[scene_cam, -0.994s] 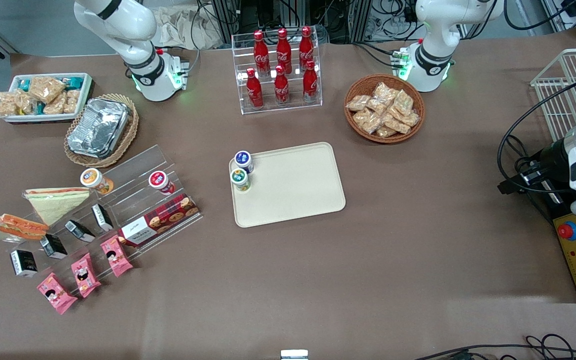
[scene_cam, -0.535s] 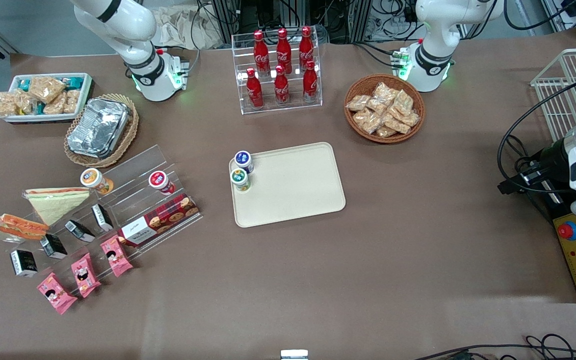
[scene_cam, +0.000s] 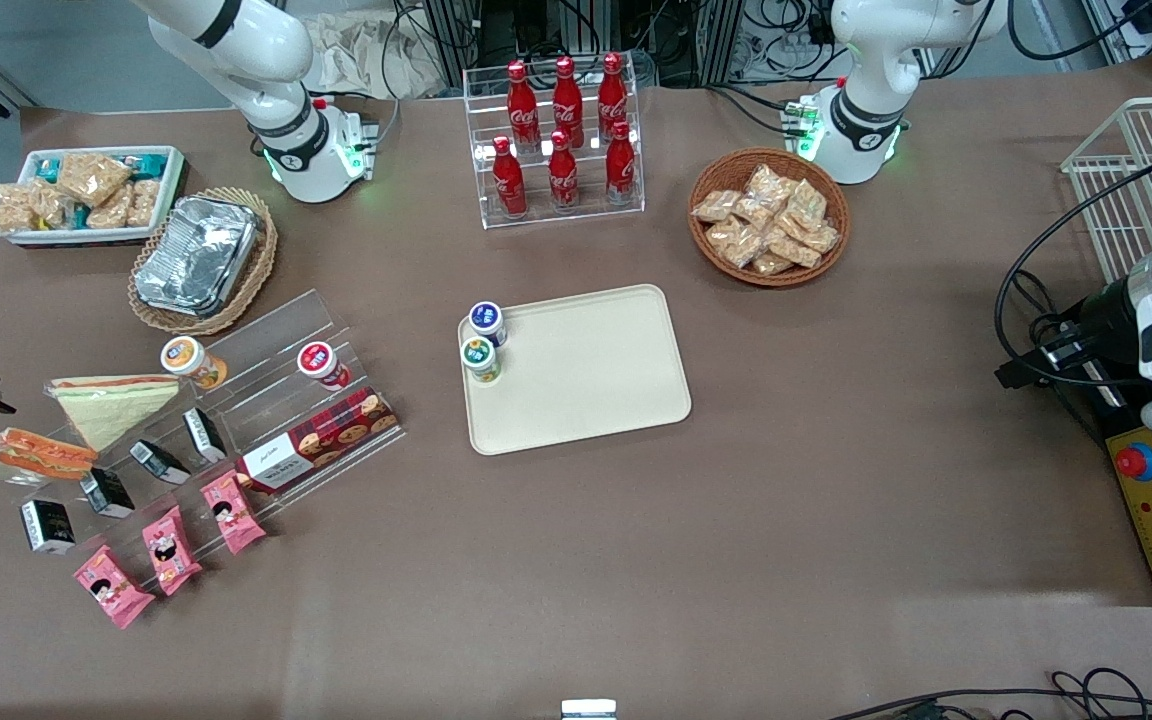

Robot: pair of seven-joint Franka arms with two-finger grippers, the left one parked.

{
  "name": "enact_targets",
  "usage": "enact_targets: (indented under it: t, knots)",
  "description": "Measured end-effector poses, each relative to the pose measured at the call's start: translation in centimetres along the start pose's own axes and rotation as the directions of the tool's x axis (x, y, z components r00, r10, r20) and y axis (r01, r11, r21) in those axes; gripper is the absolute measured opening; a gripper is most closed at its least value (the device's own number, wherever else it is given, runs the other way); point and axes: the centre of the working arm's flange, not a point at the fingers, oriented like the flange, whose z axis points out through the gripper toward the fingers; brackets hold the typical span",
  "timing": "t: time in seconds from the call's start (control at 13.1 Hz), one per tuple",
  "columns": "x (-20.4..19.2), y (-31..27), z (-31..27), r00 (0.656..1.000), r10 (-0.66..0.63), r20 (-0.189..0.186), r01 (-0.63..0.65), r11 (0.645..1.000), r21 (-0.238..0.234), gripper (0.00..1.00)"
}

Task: Place sandwich on tray

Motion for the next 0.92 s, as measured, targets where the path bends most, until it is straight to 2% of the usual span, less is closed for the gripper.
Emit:
enact_targets:
  t: [0.69, 0.84, 0.92]
  knots:
    - [-0.5, 1.1, 5.8, 1.000, -0.003, -0.014, 0.004, 0.999, 0.034, 1.00]
    - [-0.7, 1.2, 6.0, 0.999, -0.044, -0.013, 0.045, 0.998, 0.032, 0.97]
    - [-1.1, 1.1, 6.0, 0.997, -0.075, -0.013, 0.076, 0.997, 0.033, 0.88]
